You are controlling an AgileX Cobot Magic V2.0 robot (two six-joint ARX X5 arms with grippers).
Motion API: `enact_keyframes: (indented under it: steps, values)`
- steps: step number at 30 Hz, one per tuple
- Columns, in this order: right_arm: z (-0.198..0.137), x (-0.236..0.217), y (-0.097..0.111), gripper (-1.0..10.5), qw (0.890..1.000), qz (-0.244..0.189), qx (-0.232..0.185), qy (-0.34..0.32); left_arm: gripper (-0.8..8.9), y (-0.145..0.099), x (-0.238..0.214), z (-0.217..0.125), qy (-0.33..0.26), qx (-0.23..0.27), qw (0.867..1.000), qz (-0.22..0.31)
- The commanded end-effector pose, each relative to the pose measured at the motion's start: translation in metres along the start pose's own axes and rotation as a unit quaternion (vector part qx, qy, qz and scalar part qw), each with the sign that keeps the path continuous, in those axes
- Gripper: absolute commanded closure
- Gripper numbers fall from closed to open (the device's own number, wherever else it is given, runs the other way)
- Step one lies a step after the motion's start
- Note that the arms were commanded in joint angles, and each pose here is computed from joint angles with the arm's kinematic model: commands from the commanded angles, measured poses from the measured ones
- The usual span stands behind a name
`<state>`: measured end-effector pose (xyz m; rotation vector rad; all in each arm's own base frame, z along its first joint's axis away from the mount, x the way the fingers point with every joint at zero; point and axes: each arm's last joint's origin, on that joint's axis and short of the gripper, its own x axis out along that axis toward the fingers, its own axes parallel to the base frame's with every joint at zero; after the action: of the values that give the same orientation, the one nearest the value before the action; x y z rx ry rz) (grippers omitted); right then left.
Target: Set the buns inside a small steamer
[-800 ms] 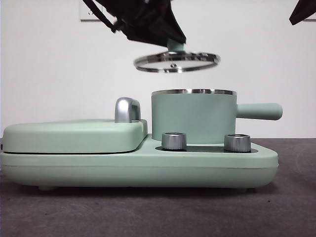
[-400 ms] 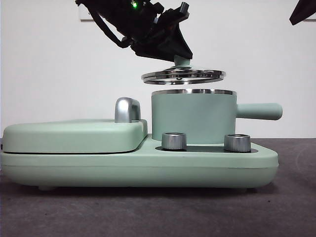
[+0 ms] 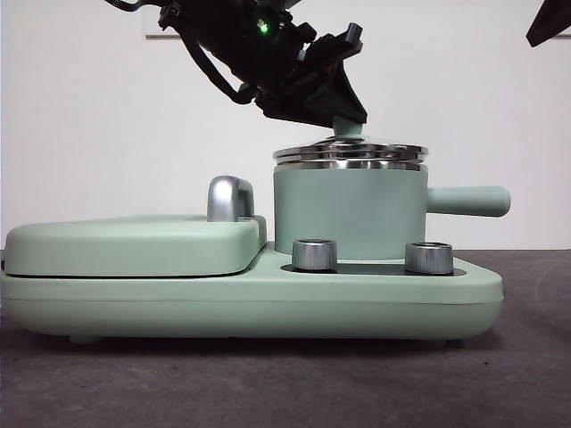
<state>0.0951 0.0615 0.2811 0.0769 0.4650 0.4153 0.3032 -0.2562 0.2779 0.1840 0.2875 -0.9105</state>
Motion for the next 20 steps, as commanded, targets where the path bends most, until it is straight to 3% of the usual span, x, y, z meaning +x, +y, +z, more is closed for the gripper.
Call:
enact_keyframes:
  steps: [1, 20]
  values:
    - [0.0022, -0.0007, 0.0013, 6.2, 1.0, 0.004, 0.004, -0.004, 7.99, -0.0014, 0.0036, 0.0143, -0.034, 0.008, 0.999, -0.003]
    - [0.0022, -0.0007, 0.0012, 6.2, 1.0, 0.003, 0.004, -0.004, 7.99, -0.0002, 0.01, 0.0072, -0.021, 0.011, 1.0, 0.002]
